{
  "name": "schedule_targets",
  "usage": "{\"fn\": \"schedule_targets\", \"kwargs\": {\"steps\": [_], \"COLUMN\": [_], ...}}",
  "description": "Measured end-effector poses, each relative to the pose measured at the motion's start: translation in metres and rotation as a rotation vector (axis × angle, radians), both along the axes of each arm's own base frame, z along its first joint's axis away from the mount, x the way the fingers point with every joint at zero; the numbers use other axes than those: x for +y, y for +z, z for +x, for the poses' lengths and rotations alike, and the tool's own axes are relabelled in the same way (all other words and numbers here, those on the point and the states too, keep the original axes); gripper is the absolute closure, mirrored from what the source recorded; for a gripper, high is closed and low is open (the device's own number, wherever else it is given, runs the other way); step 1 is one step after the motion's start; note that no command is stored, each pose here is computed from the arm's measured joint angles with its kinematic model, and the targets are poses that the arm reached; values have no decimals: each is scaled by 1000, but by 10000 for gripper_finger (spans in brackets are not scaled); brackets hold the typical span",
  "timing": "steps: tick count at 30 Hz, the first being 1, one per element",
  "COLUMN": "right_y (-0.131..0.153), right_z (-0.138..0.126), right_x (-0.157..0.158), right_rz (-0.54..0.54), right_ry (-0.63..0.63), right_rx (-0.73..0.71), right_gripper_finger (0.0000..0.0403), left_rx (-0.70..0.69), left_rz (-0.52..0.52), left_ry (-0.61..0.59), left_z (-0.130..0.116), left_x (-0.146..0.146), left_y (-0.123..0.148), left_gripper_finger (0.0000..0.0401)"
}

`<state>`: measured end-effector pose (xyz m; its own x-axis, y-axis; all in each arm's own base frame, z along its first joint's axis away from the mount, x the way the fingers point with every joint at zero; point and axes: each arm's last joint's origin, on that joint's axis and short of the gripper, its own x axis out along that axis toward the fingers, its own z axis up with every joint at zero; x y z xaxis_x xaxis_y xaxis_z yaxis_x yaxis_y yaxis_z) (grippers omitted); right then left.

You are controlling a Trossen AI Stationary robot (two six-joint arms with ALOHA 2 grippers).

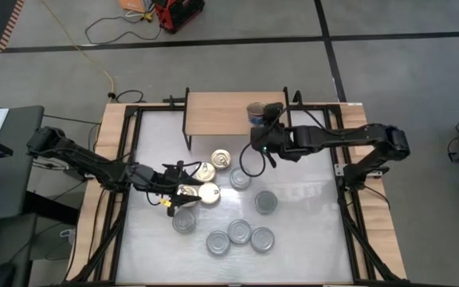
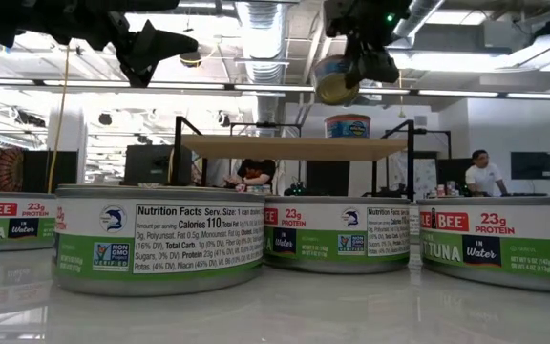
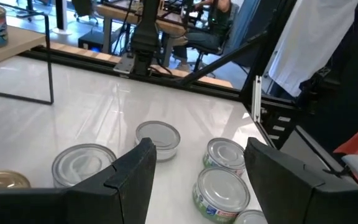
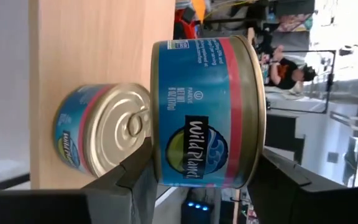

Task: Stack canned seafood by type on shelf
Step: Stack the blue pink tuna can on top of the other blue pink tuna can on the shelf

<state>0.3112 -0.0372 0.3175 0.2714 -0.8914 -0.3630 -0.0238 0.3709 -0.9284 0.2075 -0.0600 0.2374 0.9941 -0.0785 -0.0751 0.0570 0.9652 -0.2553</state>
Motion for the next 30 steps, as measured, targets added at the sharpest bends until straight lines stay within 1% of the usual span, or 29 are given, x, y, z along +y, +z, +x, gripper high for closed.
{"fn": "schedule_targets", "kwargs": {"steps": [5,9,16,25,30], "right_y": [0,-2,-8,-14,-15], "right_z": [-2,-3,-5,-1,0], "right_x": [-15,-24,-38,-37,-34], "right_rz": [17,75,113,116,121], "right_ry": [-42,-30,-71,-69,-55], "right_rx": [-12,-14,-4,23,27], "right_gripper_finger": [182,182,182,179,157], "left_rx": [0,0,6,22,23], "left_rz": [2,2,4,5,3], "left_ry": [-8,-8,-10,-10,-9], "left_z": [0,0,-1,-1,-1], "left_x": [-1,-1,-2,-2,-2], "left_y": [0,0,-1,-2,-2], "left_gripper_finger": [168,168,168,168,168]}}
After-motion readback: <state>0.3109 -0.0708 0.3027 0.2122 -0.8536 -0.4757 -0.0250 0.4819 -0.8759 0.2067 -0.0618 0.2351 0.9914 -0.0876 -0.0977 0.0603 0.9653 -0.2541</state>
